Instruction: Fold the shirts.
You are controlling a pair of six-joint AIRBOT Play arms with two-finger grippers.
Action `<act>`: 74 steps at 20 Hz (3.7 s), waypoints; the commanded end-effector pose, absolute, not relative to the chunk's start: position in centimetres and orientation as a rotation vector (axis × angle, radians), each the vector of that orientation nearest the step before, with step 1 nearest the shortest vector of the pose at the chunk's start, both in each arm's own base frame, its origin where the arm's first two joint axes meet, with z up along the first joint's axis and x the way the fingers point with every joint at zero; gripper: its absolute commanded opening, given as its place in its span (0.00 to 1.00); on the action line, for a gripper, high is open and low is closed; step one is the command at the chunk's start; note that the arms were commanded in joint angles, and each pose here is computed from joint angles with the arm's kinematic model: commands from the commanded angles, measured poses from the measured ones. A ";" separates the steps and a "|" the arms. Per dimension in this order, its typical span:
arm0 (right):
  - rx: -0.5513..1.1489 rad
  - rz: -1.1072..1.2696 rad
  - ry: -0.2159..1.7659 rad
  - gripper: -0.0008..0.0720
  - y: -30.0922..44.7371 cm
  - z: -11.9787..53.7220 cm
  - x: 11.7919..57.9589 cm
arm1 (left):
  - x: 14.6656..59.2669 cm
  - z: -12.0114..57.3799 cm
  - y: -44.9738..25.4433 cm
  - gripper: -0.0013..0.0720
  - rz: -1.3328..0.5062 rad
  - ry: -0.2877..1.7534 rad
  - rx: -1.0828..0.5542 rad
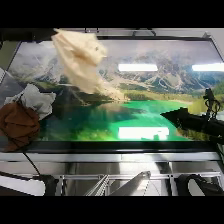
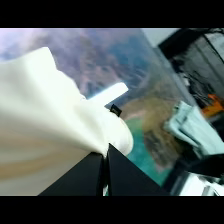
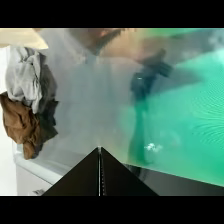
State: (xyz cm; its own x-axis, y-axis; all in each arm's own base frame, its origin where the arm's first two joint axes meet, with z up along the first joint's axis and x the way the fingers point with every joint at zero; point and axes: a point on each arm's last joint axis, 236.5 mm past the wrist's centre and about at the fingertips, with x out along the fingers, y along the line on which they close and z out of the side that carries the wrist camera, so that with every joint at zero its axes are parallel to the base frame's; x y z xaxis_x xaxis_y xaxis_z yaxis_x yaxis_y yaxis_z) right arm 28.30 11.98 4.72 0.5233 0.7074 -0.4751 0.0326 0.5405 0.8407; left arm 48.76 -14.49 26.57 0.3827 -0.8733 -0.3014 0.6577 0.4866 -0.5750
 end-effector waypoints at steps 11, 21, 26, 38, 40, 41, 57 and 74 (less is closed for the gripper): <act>0.865 0.499 0.888 0.71 9.3 5.4 28.5 | 38.0 12.3 -25.6 0.98 -1.145 1.201 -0.378; 0.806 0.431 1.028 0.70 8.9 -3.2 33.5 | 30.6 -0.2 -19.9 0.98 -0.856 1.727 -0.369; 0.764 0.544 1.187 0.70 14.7 -7.2 39.2 | 24.2 -5.9 -23.3 0.97 -0.838 1.864 -0.328; 0.794 0.601 1.309 0.03 19.3 -11.2 42.7 | 30.1 -10.0 -23.6 0.04 -0.632 1.613 -0.369; 0.789 0.614 1.291 0.03 18.7 -10.5 42.8 | 31.2 -8.9 -23.9 0.04 -0.658 1.580 -0.357; 0.784 0.627 1.277 0.03 18.1 -9.6 42.9 | 31.8 -7.8 -24.2 0.04 -0.685 1.559 -0.345; 0.261 0.626 0.078 0.03 7.4 37.6 33.1 | 34.1 32.1 -13.1 0.05 -0.624 0.544 -0.265; 0.672 0.471 0.854 0.10 7.4 1.9 36.3 | 39.7 2.8 -14.5 0.05 -0.647 1.187 -0.396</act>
State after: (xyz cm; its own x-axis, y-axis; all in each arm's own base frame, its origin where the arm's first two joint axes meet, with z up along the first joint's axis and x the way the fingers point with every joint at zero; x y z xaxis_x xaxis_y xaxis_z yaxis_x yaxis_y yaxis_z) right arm 36.51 7.54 11.23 0.6299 0.6601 -0.4093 -0.2759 0.6828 0.6765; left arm 37.87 -13.61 8.09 0.3088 -0.6505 -0.6939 0.2874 0.7593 -0.5839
